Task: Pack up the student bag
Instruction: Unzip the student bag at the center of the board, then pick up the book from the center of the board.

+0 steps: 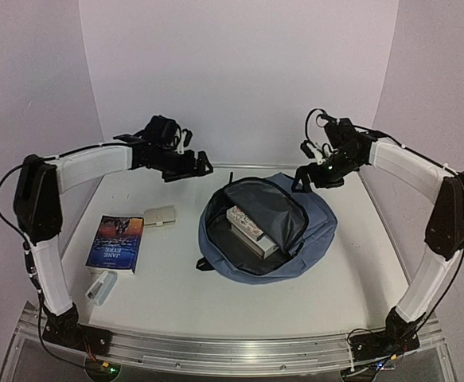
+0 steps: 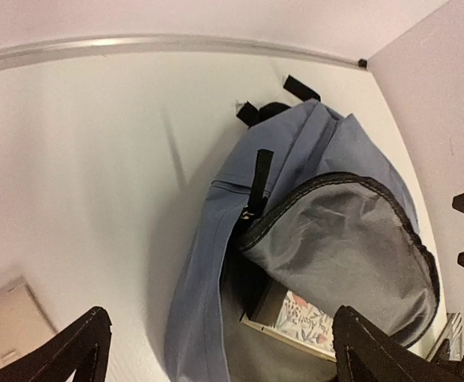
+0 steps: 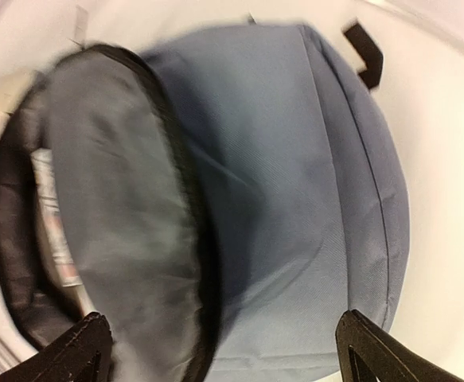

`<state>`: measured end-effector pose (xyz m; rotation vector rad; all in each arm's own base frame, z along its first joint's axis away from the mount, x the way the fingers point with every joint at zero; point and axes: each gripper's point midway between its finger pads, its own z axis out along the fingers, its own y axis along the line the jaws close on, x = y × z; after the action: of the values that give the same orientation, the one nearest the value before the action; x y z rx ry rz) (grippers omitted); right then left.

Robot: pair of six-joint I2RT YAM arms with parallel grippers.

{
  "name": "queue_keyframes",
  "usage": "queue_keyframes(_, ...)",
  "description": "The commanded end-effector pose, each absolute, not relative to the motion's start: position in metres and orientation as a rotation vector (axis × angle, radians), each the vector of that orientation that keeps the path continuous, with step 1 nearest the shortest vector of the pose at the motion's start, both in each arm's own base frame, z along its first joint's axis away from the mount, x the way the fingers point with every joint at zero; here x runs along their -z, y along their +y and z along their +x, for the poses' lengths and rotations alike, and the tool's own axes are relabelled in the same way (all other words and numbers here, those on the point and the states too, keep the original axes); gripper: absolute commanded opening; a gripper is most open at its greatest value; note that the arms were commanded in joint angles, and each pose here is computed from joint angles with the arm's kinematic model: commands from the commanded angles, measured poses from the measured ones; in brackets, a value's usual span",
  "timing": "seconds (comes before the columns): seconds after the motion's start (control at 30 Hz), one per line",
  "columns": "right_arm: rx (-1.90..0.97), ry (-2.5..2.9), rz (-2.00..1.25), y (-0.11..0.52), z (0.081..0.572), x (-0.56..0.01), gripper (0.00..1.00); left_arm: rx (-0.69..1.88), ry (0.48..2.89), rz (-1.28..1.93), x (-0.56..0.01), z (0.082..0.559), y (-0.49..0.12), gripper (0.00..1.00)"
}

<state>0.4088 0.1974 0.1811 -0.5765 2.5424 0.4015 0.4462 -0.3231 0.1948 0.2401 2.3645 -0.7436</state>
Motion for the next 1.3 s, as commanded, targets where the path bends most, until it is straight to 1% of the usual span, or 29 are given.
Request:
queue_keyframes(0.0,-0.543,2.39,-0.574,0.21,0.399,-0.247,0.98,0.656,2.392,0.03,-0.206,0.423,-0.264,0.98)
queue_keyframes(0.1,-0.607,2.369,-0.577,0.216,0.391,-0.256,0.98,0.557,2.459,-0.084,-0.182,0.399,-0.222,1.0)
queue_keyframes(0.2,-0.645,2.378,-0.478,0.215,0.391,-0.26,0.98,0.474,2.5,-0.203,-0.161,0.379,-0.179,1.0)
queue_keyframes(0.33,-0.73,2.377,-0.501,0.223,0.38,-0.26,0.98,0.368,2.512,-0.372,-0.139,0.352,-0.125,1.0)
queue_keyframes(0.47,-0.825,2.384,-0.529,0.231,0.369,-0.255,0.98,0.264,2.548,-0.521,-0.115,0.329,-0.085,1.0)
queue_keyframes(0.7,-0.865,2.382,-0.551,0.233,0.36,-0.25,0.98,0.147,2.594,-0.684,-0.079,0.298,-0.046,1.0)
queue_keyframes(0.87,-0.884,2.381,-0.554,0.234,0.356,-0.249,0.98,0.086,2.628,-0.755,-0.057,0.286,-0.026,1.0)
queue_keyframes(1.13,-0.92,2.382,-0.553,0.237,0.354,-0.248,0.98,0.09,2.63,-0.853,-0.048,0.288,-0.011,1.0)
queue_keyframes(1.27,-0.932,2.386,-0.547,0.239,0.355,-0.248,0.98,0.204,2.627,-0.912,-0.04,0.298,-0.006,1.0)
